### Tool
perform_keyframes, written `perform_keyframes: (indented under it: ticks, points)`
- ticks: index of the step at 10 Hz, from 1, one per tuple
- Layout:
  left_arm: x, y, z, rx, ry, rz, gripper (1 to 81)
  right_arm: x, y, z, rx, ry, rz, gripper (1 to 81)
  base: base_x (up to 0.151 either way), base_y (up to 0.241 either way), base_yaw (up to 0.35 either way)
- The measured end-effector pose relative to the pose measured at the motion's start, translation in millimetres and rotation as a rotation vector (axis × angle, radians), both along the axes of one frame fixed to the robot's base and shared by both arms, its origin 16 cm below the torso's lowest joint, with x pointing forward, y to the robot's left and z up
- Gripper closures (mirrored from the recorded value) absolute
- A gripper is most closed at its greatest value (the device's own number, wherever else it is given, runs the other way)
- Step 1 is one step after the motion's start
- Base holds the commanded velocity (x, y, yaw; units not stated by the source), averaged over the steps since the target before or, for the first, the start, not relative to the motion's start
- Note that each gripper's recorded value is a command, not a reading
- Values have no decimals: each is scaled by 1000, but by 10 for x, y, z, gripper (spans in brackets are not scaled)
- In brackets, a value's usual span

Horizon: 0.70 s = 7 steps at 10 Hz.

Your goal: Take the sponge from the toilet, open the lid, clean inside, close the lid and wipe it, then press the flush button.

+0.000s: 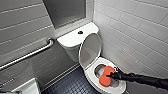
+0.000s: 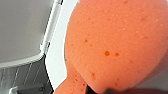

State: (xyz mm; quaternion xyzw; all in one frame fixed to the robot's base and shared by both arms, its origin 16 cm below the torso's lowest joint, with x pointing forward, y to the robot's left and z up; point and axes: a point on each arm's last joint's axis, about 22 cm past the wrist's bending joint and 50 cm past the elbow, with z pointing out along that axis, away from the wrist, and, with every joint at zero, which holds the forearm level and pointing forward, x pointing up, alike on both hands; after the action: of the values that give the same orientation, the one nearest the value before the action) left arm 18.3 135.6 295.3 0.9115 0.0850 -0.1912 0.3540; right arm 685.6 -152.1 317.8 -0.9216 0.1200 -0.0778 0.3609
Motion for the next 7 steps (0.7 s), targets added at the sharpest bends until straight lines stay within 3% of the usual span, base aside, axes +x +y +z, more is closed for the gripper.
perform_keyframes:
  ticks: [4, 7]
  points:
    - [14, -67, -11, -5, 0, 6, 10, 652, -46, 247, -18, -73, -34, 811, 0, 0, 0]
    - [-5, -40, -47, 5, 2, 3, 10, 707, 85, 186, -35, -55, -18, 811, 0, 0, 0]
